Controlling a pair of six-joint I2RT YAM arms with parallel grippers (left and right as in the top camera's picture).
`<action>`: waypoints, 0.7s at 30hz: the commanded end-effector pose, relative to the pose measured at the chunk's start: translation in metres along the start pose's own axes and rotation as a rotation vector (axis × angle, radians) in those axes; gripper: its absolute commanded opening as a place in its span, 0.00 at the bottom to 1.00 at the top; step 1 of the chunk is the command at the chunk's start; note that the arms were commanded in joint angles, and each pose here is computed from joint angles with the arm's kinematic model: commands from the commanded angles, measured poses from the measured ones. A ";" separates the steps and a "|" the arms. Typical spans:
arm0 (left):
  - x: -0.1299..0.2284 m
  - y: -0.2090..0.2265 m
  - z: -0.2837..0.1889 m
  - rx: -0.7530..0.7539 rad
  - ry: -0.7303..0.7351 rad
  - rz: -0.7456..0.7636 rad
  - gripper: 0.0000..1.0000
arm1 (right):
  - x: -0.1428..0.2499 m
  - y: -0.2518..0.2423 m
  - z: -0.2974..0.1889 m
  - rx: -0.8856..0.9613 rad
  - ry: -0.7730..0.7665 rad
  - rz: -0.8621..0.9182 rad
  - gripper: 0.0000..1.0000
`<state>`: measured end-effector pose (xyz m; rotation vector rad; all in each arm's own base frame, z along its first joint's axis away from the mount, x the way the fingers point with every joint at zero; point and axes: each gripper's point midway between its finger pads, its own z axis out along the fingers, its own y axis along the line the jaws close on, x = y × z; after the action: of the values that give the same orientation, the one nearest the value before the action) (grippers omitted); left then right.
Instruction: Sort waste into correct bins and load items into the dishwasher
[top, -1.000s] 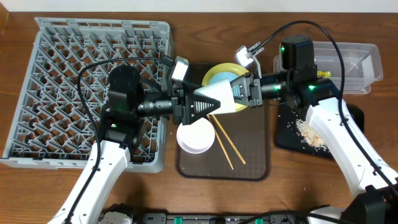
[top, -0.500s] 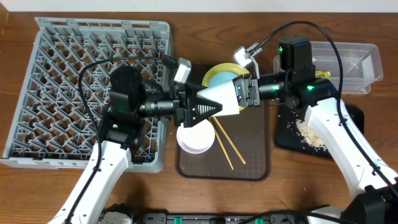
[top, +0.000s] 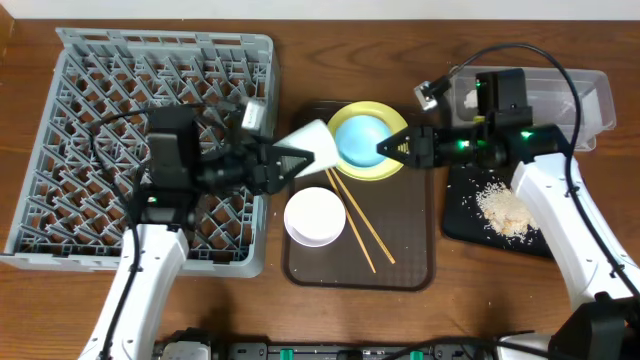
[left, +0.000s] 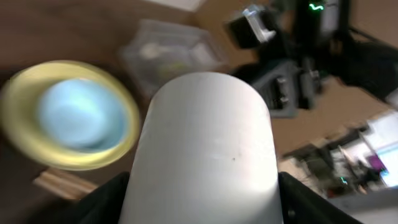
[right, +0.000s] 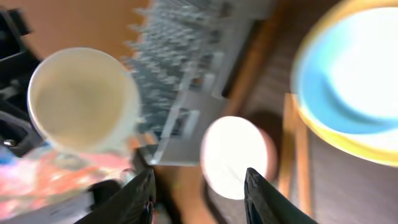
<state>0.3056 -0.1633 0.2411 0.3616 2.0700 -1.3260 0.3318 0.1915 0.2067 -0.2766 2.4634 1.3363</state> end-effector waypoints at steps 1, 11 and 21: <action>-0.011 0.028 -0.020 -0.181 -0.053 0.085 0.28 | -0.006 -0.026 -0.010 0.134 -0.029 -0.039 0.44; 0.005 0.099 -0.140 -0.888 -0.139 -0.130 0.24 | 0.003 -0.062 -0.059 0.496 0.050 -0.031 0.42; 0.067 0.126 -0.177 -1.104 0.048 -0.382 0.24 | 0.011 -0.067 -0.073 0.577 0.091 -0.017 0.43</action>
<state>0.2568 0.0291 0.1634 -0.4871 2.5865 -0.2757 0.3241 0.1014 0.1835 -0.1925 2.7964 0.6230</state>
